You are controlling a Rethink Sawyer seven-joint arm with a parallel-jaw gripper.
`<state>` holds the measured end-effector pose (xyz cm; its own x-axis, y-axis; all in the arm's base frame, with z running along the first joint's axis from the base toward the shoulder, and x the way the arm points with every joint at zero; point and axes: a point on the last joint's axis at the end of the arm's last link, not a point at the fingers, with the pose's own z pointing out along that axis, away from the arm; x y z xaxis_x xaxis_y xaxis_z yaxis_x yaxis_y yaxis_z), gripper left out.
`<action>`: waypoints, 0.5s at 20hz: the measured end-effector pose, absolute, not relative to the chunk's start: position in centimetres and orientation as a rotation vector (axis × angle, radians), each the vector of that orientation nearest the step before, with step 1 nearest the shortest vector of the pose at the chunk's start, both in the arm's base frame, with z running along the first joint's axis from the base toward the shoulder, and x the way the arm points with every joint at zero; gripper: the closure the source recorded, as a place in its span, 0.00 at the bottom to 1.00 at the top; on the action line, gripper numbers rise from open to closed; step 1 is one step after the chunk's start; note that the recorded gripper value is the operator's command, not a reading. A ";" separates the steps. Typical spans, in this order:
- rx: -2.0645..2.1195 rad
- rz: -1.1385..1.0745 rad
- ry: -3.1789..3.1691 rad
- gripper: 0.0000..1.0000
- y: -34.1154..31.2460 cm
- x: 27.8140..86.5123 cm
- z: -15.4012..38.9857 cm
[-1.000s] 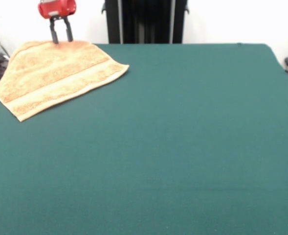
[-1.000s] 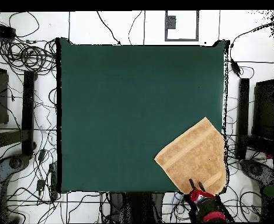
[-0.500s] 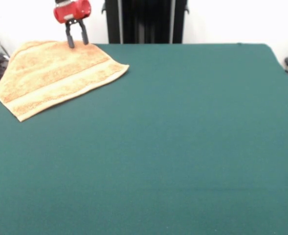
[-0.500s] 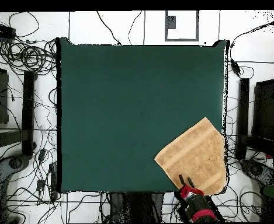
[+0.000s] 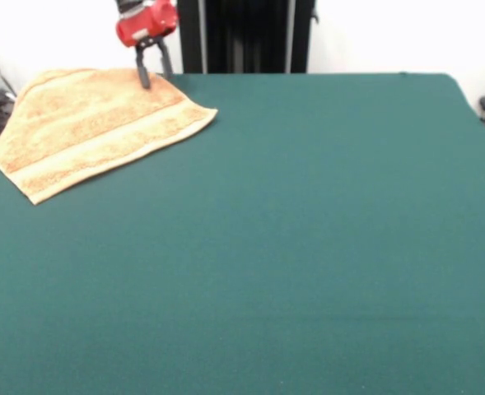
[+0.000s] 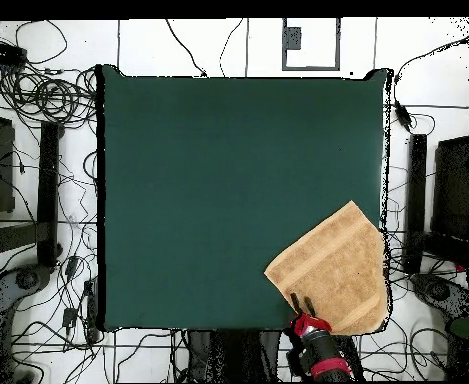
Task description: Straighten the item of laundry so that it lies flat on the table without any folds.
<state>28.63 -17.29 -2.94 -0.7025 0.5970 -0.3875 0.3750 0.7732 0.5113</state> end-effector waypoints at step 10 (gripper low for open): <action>0.726 0.662 2.336 0.00 -13.7 27.9 -3.5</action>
